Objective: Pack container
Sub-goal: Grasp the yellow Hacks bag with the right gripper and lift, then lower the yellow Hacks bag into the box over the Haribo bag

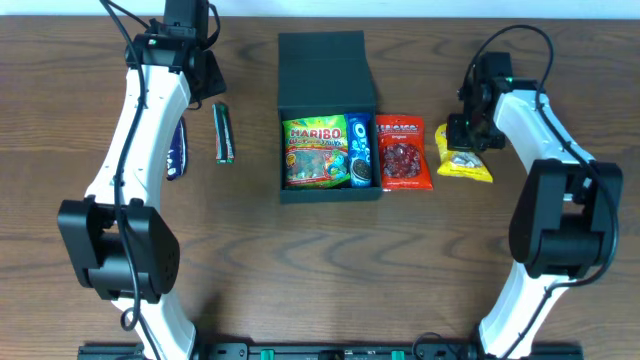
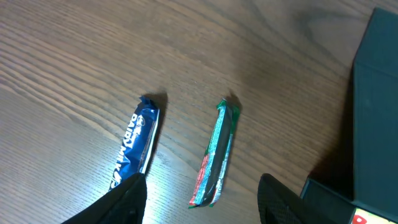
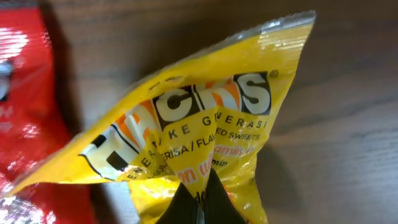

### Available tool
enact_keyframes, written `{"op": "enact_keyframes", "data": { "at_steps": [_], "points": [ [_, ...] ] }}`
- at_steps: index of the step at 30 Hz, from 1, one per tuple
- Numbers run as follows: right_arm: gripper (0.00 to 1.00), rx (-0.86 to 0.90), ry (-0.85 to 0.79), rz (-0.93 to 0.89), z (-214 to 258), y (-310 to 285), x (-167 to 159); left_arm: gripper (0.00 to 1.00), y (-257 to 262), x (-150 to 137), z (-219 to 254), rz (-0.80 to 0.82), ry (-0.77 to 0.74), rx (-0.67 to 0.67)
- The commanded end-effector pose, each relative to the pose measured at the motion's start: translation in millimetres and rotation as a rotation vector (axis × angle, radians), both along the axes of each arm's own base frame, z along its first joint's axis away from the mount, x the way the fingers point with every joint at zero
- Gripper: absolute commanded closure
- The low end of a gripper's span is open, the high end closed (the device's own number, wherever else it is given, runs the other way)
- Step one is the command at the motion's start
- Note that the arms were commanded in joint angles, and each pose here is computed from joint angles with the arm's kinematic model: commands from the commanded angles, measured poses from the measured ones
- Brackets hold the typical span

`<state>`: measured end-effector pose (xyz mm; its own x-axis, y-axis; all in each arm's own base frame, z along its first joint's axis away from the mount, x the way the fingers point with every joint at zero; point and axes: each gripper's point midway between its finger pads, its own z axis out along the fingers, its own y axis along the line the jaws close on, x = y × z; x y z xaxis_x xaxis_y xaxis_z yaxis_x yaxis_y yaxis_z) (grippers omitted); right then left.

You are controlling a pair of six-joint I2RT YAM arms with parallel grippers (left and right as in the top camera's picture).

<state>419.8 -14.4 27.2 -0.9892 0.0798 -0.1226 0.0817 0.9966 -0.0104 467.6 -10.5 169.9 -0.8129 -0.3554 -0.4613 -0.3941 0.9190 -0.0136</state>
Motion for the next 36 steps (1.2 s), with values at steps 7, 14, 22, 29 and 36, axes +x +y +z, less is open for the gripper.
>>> {"op": "enact_keyframes", "data": {
  "at_steps": [7, 14, 22, 29, 36],
  "points": [
    [0.99, 0.139, -0.248, 0.047, 127, 60, 48, 0.41, 2, 0, -9, -0.003, 0.020, 0.004],
    [0.99, 0.280, -0.314, 0.100, 164, 159, 40, 0.37, 19, 8, 0, -0.021, -0.015, 0.029],
    [0.99, 0.293, -0.249, 0.132, 128, 267, 12, 0.35, 47, 8, 13, 0.037, -0.053, 0.018],
    [0.99, 0.257, -0.148, 0.095, 88, 302, -13, 0.35, 45, 7, 11, 0.032, -0.048, -0.004],
    [0.99, 0.186, -0.161, 0.062, 78, 305, -18, 0.35, 38, 8, 10, 0.014, -0.048, -0.040]
  ]
}}
